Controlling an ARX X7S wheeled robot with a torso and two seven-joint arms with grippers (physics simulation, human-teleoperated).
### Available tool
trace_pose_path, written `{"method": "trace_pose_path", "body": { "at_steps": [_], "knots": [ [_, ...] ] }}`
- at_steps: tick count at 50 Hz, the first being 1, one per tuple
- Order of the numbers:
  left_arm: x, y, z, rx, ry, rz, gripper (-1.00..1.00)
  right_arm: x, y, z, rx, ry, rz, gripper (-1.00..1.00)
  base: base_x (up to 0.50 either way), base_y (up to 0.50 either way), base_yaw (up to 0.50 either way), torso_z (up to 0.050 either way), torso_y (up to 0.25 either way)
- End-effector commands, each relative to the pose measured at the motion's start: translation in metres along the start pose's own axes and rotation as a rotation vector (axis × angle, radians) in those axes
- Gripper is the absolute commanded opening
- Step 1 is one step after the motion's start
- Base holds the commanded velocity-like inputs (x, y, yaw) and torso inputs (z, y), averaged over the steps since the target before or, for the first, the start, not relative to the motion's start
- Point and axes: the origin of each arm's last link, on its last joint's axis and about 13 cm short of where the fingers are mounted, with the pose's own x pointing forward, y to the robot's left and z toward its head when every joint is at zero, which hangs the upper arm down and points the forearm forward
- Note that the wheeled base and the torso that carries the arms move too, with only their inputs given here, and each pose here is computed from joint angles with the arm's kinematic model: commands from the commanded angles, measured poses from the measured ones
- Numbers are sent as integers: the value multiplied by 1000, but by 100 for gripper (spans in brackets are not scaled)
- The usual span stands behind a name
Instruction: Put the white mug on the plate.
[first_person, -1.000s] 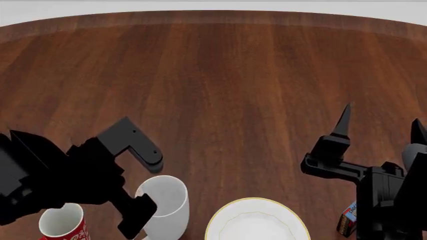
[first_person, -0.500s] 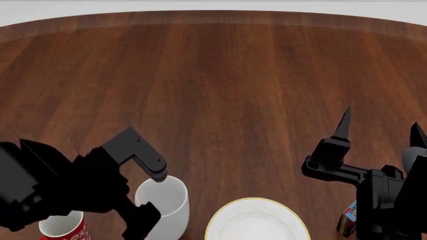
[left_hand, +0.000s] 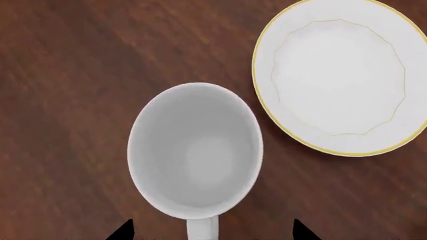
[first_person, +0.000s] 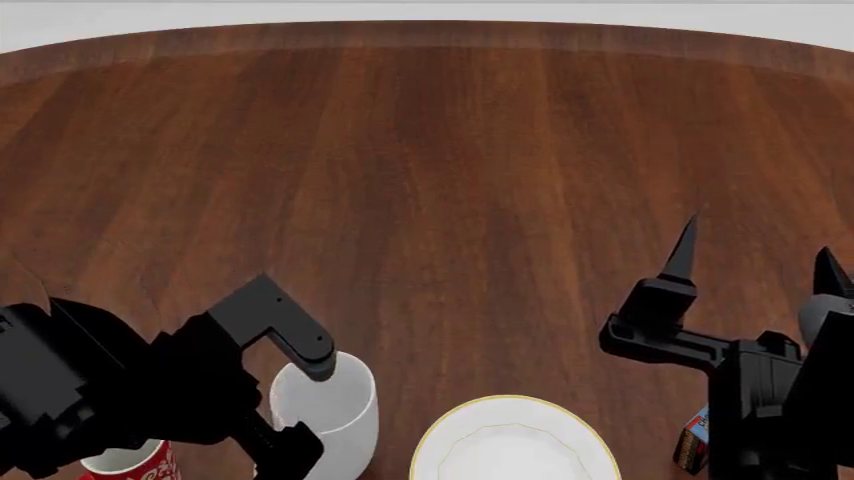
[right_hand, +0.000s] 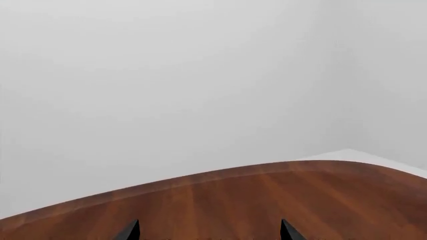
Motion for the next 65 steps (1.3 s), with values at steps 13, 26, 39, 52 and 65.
{"method": "trace_pose_path", "body": {
  "at_steps": [13,26,39,52,65],
  "knots": [
    [8,1,-7,-24,22,-3,100,0,-1,-4,6,9,3,100,0,0,0,0,0],
    [10,4,-8,-40,36,4,100,-1,-2,-6,11,10,1,100,0,0,0,0,0],
    [15,6,-11,-78,54,6,100,-2,-3,-6,13,11,-3,100,0,0,0,0,0],
    [19,8,-11,-72,56,10,100,-2,-3,-7,14,13,-5,100,0,0,0,0,0],
    [24,9,-10,-69,64,14,100,-2,-6,-10,19,17,-14,100,0,0,0,0,0]
  ]
}}
